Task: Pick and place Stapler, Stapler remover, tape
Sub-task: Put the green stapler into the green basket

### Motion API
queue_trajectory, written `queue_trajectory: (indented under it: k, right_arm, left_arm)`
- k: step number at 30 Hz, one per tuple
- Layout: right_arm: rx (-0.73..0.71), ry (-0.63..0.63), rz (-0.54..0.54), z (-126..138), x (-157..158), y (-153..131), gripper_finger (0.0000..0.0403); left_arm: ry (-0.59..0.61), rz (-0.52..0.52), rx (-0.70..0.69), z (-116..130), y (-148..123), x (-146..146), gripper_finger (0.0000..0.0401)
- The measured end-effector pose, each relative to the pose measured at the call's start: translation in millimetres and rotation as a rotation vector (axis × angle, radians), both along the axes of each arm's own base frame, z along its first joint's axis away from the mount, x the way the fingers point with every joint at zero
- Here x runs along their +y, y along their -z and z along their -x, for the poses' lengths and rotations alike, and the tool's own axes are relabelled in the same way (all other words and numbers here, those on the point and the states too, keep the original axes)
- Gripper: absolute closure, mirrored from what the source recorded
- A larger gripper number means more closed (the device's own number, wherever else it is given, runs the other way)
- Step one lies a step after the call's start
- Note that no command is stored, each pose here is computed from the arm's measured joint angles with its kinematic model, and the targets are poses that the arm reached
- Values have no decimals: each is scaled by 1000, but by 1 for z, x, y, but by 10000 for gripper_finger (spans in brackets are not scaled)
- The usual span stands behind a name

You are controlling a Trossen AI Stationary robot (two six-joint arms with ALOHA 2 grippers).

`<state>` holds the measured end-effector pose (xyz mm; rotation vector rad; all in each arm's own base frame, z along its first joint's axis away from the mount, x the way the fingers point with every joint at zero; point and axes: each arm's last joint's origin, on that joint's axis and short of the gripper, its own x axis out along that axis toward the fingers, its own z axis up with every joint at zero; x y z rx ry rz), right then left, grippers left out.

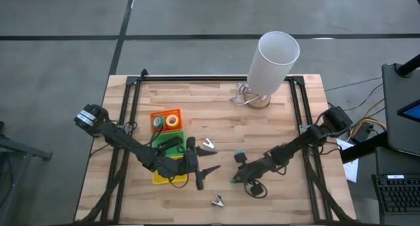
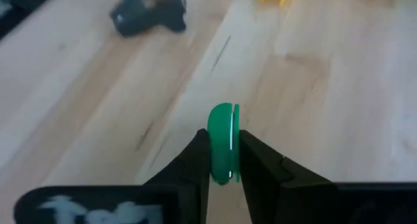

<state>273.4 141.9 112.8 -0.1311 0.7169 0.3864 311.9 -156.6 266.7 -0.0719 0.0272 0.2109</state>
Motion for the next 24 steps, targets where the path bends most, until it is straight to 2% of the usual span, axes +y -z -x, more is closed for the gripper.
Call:
queue_trajectory:
  k: [3,12,18,24]
  right_arm:
    - [-39,-10,3,-2,0,-9,337]
    - [-185,74,27,2,-5,-46,339]
    - [-293,175,74,6,-11,-70,338]
    - [-361,197,56,10,-14,-87,338]
  left_arm:
    - [21,-27,24,0,2,0,163]
    - [45,-137,153,1,14,0,163]
    - [78,-127,176,-1,22,-2,163]
    - [77,-136,184,-9,32,-6,163]
